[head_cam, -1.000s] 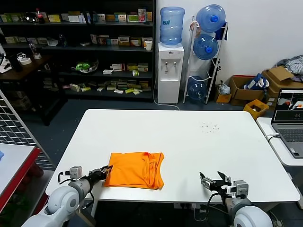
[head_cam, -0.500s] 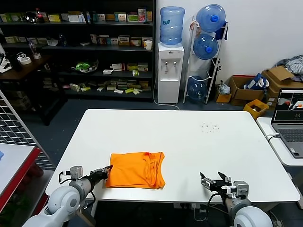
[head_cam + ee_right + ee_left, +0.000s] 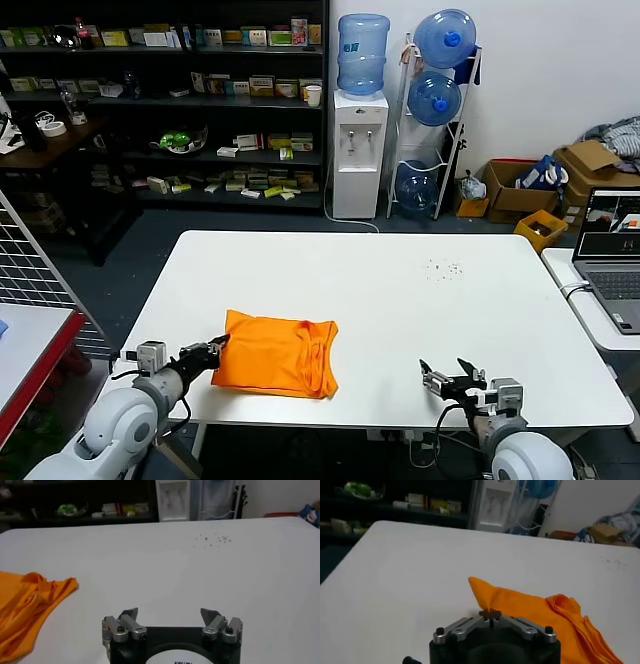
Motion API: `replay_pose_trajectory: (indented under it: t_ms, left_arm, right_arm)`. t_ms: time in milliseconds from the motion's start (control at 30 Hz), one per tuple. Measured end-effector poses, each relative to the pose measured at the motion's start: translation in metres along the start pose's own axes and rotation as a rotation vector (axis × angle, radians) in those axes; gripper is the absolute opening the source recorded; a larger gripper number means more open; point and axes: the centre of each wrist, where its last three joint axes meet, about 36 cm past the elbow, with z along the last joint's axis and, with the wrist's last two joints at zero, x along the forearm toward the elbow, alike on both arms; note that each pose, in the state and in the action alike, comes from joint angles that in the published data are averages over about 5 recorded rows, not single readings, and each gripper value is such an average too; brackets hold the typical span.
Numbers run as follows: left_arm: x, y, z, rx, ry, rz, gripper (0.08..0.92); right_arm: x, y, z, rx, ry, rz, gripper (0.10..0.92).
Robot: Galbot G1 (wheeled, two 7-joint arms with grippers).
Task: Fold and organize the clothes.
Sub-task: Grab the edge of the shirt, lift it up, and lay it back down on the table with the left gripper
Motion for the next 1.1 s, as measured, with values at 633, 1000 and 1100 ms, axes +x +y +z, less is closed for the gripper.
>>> replay_pose_trajectory:
  t_ms: [633, 1000, 1100]
  left_arm:
    - [0.034, 0.099, -0.054, -0.240, 0.068, -0.208, 0.095]
    - [0.060, 0.126, -0.110, -0.336, 0.093, -0.308, 0.095]
    - [0.065, 0.125, -0.120, -0.346, 0.100, -0.318, 0.095]
  right_arm:
    - [-0.008, -0.003, -0.001, -0.005, -0.025, -0.007, 0.823]
    - [-0.014, 0.002, 0.002, -0.015, -0.033, -0.018, 0.823]
    - [-0.014, 0.003, 0.003, -0.017, -0.034, -0.019, 0.823]
